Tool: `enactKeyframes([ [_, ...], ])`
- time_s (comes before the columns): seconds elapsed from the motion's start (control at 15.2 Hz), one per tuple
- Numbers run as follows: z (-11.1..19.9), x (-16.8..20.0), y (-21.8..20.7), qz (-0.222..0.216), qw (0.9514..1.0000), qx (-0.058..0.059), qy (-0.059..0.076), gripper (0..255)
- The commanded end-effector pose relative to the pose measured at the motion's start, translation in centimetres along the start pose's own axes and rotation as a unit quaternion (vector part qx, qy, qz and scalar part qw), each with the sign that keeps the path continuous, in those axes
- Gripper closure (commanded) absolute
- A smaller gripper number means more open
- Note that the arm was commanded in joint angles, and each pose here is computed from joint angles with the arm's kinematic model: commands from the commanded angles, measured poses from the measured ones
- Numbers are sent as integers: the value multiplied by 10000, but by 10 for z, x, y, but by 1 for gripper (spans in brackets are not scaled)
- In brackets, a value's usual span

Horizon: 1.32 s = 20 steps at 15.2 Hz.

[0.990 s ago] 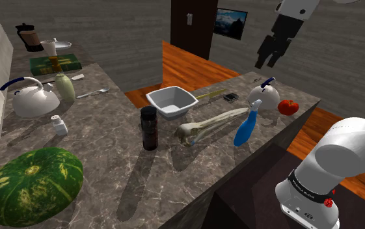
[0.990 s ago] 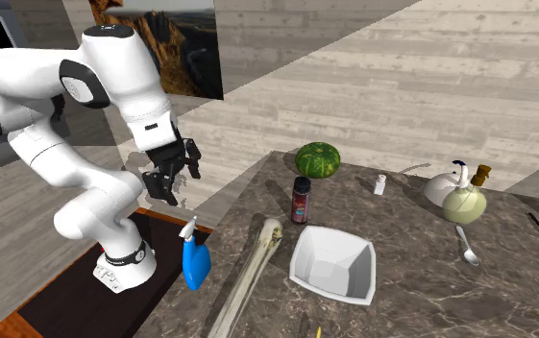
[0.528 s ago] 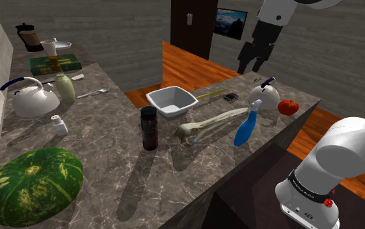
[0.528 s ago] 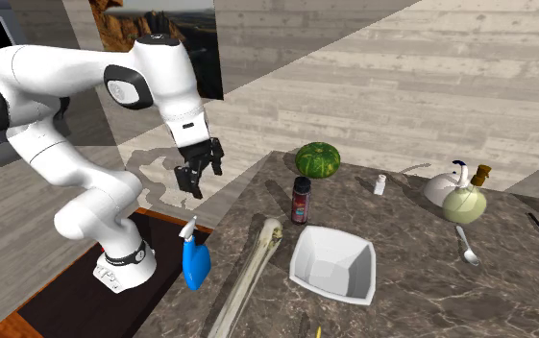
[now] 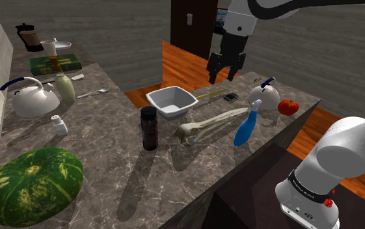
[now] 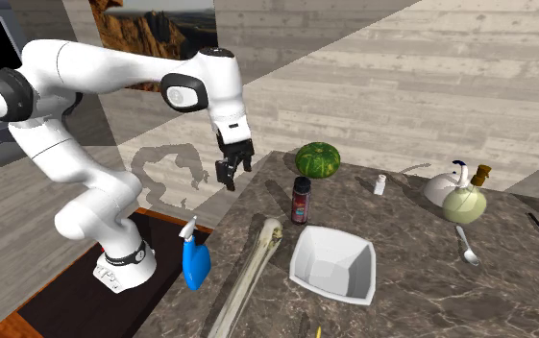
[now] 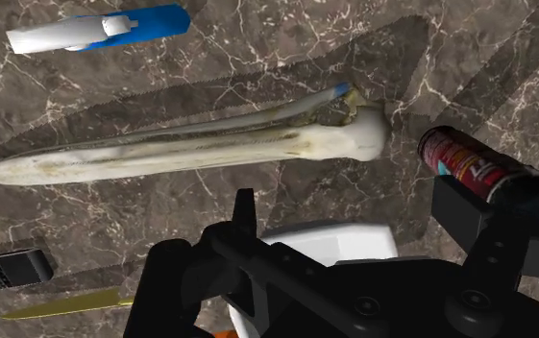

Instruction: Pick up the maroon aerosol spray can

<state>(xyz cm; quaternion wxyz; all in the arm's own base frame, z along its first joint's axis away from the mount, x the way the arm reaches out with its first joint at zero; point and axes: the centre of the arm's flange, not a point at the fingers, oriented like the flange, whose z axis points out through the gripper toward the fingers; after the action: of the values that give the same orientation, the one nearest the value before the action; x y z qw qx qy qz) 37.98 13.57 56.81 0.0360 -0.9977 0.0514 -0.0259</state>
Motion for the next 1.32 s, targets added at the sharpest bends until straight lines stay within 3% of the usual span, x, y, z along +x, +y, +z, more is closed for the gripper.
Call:
enactKeyframes([
  [0.0,12,9,-26,68,10000,-39,-40,0],
  [1.25,132,112,-239,657,9959,-477,-406,0],
])
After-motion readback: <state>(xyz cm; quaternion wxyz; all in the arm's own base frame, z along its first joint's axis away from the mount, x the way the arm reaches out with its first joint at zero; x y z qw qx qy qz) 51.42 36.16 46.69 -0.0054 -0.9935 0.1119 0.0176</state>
